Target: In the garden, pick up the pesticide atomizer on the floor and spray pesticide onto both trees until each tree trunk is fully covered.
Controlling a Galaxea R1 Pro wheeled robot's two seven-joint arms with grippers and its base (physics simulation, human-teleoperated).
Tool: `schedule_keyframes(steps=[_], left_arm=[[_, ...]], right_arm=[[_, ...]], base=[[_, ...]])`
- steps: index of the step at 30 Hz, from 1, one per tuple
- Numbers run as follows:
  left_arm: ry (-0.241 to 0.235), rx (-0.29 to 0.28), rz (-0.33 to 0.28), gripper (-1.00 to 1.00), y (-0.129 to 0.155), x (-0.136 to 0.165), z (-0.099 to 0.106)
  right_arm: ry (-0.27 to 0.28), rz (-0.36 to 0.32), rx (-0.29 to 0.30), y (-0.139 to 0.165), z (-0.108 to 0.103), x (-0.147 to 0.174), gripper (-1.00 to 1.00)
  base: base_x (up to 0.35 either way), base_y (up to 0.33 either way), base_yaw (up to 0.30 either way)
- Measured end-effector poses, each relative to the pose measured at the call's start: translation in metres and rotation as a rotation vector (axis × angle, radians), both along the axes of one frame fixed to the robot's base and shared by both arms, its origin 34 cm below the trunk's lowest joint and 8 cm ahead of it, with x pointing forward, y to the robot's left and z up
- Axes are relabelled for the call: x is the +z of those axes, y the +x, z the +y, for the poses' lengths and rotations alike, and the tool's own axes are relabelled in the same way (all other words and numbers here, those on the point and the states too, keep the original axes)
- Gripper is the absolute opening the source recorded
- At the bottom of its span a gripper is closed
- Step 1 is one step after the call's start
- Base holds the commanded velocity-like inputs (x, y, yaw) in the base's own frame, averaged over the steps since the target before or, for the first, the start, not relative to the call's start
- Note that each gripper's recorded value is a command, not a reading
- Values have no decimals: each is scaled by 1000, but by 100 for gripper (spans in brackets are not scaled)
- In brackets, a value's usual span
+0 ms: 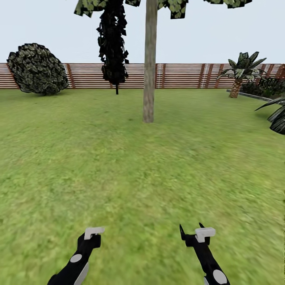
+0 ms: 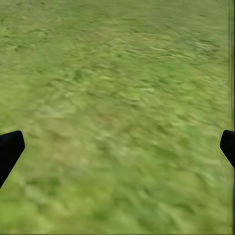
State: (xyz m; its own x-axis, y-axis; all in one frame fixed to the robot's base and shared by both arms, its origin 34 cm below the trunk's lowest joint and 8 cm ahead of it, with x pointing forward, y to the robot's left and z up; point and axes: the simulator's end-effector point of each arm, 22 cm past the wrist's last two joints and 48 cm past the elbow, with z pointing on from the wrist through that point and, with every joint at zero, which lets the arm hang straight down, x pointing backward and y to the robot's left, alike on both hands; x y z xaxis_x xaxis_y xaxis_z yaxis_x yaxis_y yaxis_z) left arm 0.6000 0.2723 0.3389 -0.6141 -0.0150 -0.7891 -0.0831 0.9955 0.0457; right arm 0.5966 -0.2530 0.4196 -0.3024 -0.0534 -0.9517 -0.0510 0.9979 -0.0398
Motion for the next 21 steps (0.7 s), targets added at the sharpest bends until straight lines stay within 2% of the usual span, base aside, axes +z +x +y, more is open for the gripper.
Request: schedule_keyframes(steps=[7,21], left_arm=[[0,0,0,-100,0,0,0],[0,1,11,-100,-3,-5,0]], right_arm=[[0,0,0,0,0,0,100],[0,12,-2,-2,0,-6,100]], base=[[340,0,-239],[340,0,-12]])
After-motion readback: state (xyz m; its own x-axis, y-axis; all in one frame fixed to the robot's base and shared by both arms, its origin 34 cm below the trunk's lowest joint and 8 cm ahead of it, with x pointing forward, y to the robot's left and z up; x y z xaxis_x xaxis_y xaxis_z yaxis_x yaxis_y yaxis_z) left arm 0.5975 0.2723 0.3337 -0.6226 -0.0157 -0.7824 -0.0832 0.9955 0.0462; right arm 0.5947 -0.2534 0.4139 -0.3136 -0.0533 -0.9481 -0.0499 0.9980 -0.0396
